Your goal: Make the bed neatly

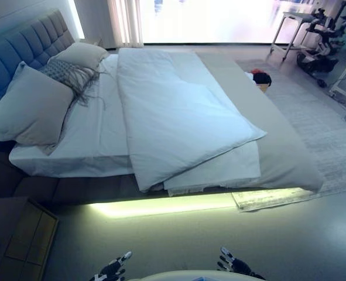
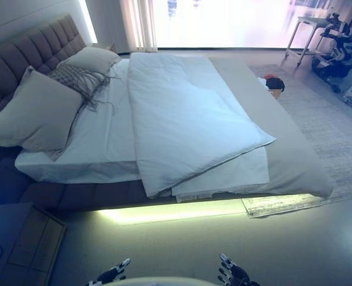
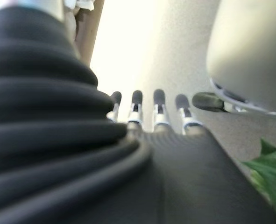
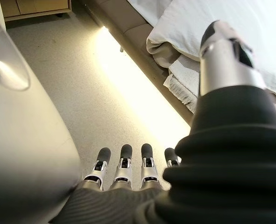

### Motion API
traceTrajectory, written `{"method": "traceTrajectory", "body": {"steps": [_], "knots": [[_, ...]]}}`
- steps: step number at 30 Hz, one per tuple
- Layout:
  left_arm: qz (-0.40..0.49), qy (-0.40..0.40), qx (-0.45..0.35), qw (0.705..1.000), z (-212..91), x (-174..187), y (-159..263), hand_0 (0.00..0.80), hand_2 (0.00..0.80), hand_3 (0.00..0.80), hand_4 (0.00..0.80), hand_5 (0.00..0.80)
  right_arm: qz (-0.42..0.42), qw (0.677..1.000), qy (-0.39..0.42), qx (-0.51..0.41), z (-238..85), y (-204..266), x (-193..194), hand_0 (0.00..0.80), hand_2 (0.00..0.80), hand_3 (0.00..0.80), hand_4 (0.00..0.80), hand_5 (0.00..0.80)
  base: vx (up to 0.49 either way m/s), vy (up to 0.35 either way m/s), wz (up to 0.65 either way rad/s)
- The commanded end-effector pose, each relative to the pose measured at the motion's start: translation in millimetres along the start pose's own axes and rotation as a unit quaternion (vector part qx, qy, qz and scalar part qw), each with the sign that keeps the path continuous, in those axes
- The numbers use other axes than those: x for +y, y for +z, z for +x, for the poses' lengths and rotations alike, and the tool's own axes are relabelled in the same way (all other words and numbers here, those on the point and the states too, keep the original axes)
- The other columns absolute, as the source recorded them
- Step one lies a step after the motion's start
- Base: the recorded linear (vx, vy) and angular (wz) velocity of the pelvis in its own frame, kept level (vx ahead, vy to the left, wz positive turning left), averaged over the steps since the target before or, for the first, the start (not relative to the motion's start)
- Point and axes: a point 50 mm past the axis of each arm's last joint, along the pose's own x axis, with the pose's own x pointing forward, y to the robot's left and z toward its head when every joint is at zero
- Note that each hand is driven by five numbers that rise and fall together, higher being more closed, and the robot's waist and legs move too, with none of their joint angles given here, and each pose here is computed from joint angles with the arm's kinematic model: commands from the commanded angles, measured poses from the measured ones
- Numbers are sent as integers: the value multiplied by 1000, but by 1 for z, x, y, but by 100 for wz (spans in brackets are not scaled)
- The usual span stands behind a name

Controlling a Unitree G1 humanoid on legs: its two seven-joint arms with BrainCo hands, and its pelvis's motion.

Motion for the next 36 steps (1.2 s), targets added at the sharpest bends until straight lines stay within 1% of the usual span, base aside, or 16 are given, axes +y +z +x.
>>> {"method": "traceTrajectory", "body": {"steps": [1, 7, 10, 13, 16, 17, 21, 24, 27, 29, 31, 34, 36], "knots": [[-25, -14, -6, 1000, 7, -20, 10, 0, 0, 0, 0, 0, -5, 1000, 21, -12, 9, 21, 16, 0, 0, 0, 0, 0, 0, 0, 0], [-20, -5, -8, 1000, 8, -19, 17, 0, 0, 0, 0, 0, 11, 1000, 16, -16, 11, 26, 18, 0, 0, 0, 0, 0, 6, -35, 1], [-20, 4, -2, 1000, 8, -16, 14, 0, 0, 0, 0, 0, 12, 1000, 24, -15, 11, 27, 19, 0, 0, 0, 0, 0, 91, -148, 5], [-31, 21, 1, 999, 6, -11, 9, 0, 0, 0, 0, 0, 2, 1000, 28, -6, 11, 27, 19, 0, 0, 0, 0, 0, 97, -162, -2], [-54, 22, -9, 998, 6, -12, 9, 0, 0, 0, 0, 0, -35, 999, 13, 9, 10, 30, 15, 0, 0, 0, 0, 0, 98, -79, -16], [-66, 19, -11, 998, 6, -13, 9, 0, 0, 0, 0, 0, -50, 999, 2, 12, 9, 33, 12, 0, 0, 0, 0, 0, 170, 111, -37], [-65, 23, 1, 998, 5, -10, 3, 0, 0, 0, 0, 0, -39, 999, -1, 2, 6, 44, 7, 0, 0, 0, 0, 0, 363, 161, -31], [-64, 36, 15, 997, 2, -5, -9, 0, 0, 0, 0, 0, -26, 1000, -5, -2, 4, 42, 1, 0, 0, 0, 0, 0, 452, 148, -14], [-79, 51, 24, 995, -1, 1, -19, 0, 0, 0, 0, 0, -30, 999, -25, 7, 3, 35, -3, 0, 0, 0, 0, 0, 568, 302, -47], [-78, 56, 23, 995, -2, 5, -17, 0, 0, 0, 0, 0, -16, 1000, -18, 6, 3, 32, -2, 0, 0, 0, 0, 0, 487, 267, -41], [-60, 52, 22, 997, -2, 8, -11, 0, 0, 0, 0, 0, -20, 1000, -6, 9, 3, 28, 0, 0, 0, 0, 0, 0, 469, 303, -37], [-46, 54, 13, 997, 0, 9, 1, 0, 0, 0, 0, 0, 2, 1000, 22, -11, 7, 32, 10, 0, 0, 0, 0, 0, 456, 325, 15], [-31, 54, 6, 998, 1, 11, 10, 0, 0, 0, 0, 0, 2, 999, 27, -18, 8, 32, 12, 0, 0, 0, 0, 0, 405, 312, 17]]}}
